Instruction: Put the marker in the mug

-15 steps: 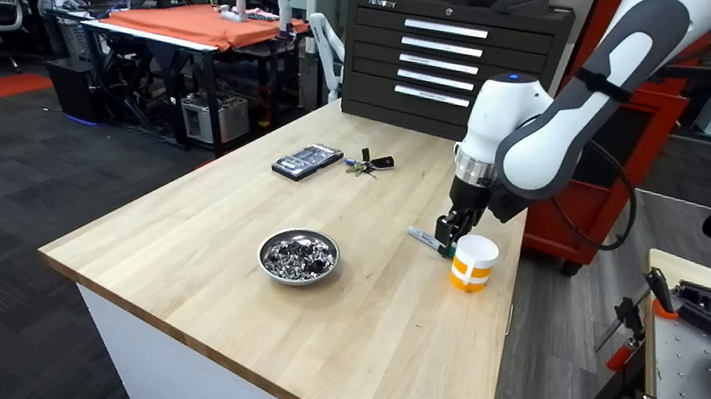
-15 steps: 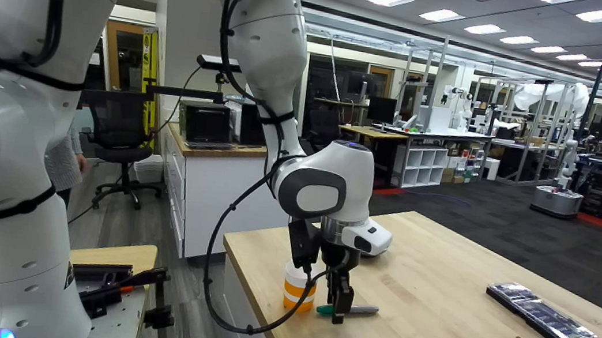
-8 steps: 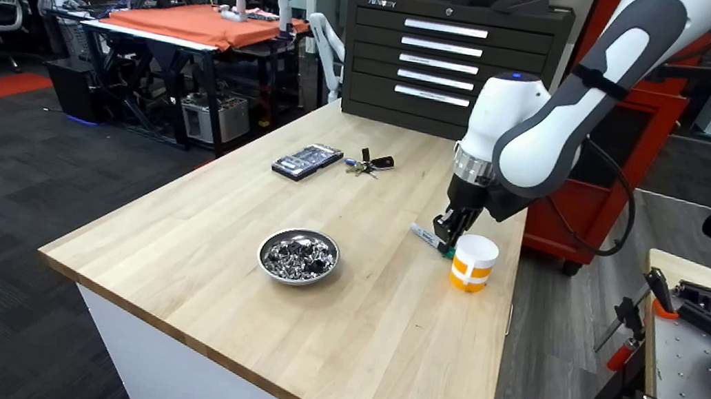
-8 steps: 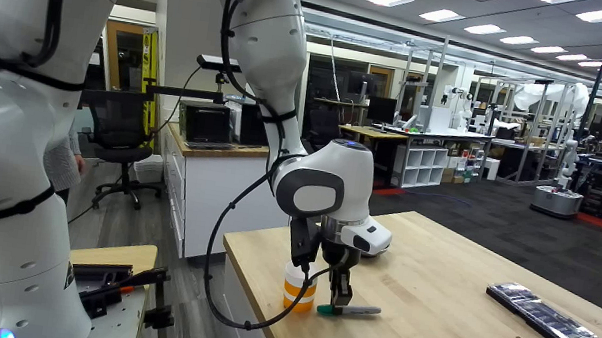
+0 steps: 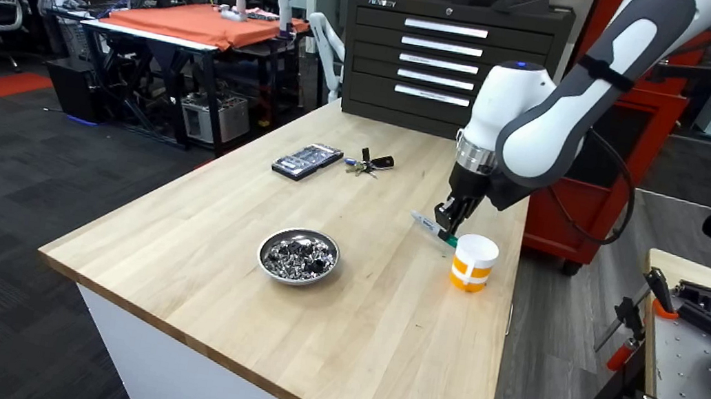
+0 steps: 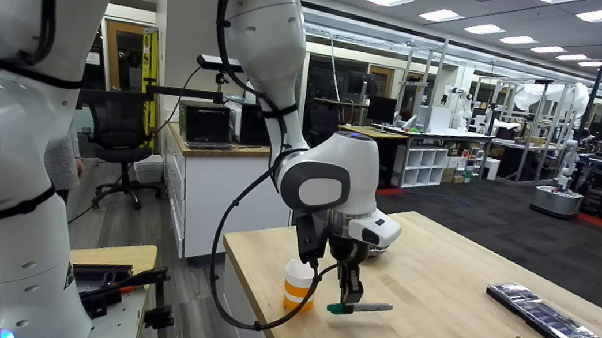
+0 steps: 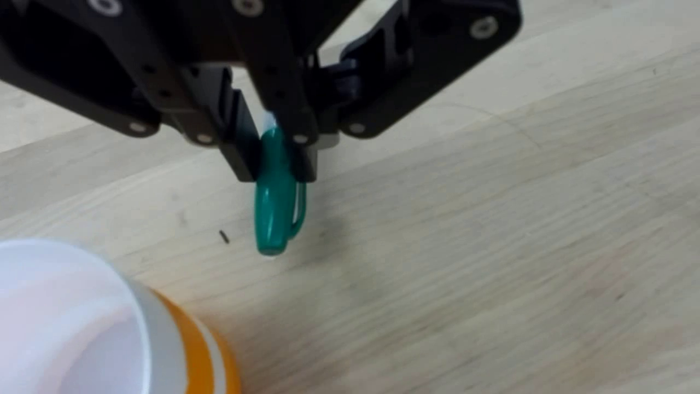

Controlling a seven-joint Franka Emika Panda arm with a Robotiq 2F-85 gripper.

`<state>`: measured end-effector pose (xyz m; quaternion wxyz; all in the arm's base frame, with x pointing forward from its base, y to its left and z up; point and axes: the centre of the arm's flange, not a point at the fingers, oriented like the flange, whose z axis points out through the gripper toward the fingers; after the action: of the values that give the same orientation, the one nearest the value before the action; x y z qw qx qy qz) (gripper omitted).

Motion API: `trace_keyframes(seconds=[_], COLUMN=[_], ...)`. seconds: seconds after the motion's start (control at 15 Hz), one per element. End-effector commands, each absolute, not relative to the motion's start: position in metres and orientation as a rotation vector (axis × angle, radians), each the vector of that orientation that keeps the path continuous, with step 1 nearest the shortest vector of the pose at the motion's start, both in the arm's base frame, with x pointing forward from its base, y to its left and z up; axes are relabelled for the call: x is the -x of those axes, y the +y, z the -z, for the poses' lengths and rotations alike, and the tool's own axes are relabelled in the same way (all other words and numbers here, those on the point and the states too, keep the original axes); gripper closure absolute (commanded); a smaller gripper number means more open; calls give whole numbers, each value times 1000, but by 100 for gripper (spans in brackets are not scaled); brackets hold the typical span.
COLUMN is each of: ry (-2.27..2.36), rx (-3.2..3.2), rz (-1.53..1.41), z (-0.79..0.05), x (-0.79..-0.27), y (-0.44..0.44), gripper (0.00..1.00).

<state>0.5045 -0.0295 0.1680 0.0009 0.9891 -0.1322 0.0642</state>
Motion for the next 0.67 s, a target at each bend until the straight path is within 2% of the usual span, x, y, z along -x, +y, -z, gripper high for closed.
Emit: trace_keyframes(seconds=[0.0, 0.6], ry=[-368, -215], rx=[-3052, -3040], rz=[-228, -130], z=[-217, -290], x=[-505, -511], y=[-38, -32], gripper=[95, 95])
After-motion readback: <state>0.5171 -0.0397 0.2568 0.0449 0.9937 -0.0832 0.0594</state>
